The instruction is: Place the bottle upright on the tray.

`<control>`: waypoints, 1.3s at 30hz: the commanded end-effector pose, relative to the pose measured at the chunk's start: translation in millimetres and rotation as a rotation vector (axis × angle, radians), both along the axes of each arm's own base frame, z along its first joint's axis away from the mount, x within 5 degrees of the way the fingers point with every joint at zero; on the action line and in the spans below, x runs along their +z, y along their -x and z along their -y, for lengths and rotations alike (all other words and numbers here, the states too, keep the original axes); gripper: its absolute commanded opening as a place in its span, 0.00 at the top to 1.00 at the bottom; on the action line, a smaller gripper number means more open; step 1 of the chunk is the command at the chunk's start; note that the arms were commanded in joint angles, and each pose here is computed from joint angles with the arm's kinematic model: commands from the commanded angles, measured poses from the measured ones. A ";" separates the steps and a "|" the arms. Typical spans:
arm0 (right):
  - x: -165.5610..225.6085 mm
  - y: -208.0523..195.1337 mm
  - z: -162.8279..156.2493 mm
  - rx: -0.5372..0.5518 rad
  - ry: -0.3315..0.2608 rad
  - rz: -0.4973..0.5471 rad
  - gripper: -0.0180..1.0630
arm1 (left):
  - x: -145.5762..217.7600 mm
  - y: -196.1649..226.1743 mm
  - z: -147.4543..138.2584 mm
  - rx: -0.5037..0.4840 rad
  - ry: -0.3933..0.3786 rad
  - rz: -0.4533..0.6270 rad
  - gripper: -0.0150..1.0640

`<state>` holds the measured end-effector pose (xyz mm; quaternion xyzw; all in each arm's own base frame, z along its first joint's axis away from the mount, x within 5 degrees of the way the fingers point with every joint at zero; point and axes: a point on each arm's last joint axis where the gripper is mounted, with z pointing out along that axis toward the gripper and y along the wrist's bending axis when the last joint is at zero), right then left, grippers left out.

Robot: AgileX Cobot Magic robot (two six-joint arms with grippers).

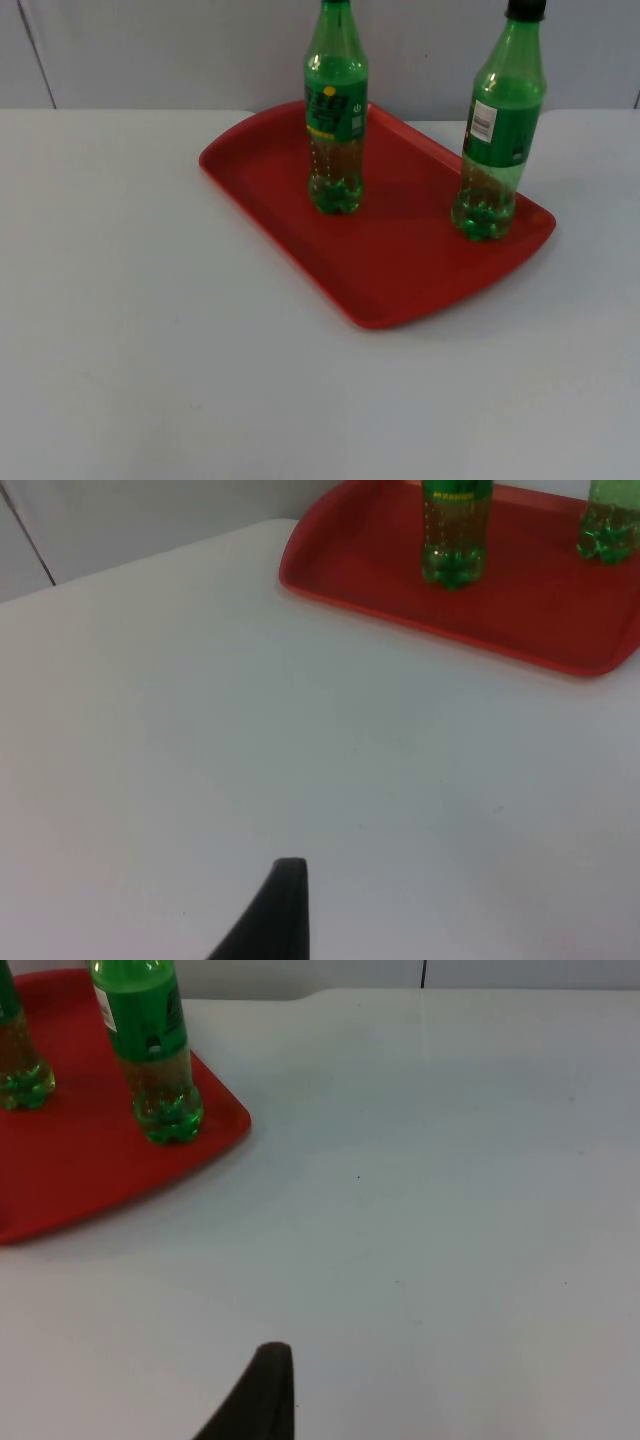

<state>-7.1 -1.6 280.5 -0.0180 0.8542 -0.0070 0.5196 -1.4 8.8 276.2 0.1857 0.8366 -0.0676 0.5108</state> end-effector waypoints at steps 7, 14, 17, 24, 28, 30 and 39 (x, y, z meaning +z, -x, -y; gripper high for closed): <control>-0.5 0.3 -0.1 -0.008 -0.002 0.002 0.01 | -0.6 -0.3 -0.3 -0.005 -0.002 0.006 0.01; -0.5 0.3 -0.1 -0.008 -0.002 0.002 0.01 | -0.6 -0.3 -0.3 -0.005 -0.002 0.006 0.01; -0.5 0.3 -0.1 -0.008 -0.002 0.002 0.01 | -0.6 -0.3 -0.3 -0.005 -0.002 0.006 0.01; -0.5 0.3 -0.1 -0.008 -0.002 0.002 0.01 | -0.6 -0.3 -0.3 -0.005 -0.002 0.006 0.01; -0.5 0.3 -0.3 -0.007 -0.005 0.002 0.01 | -0.6 -0.3 -0.3 -0.005 -0.002 0.006 0.01; -0.5 0.3 -0.3 -0.007 -0.005 0.002 0.01 | -0.6 -0.3 -0.3 -0.005 -0.002 0.006 0.01; -0.5 0.3 -0.3 -0.007 -0.005 0.002 0.01 | -0.6 -0.2 -0.3 -0.003 -0.002 0.006 0.01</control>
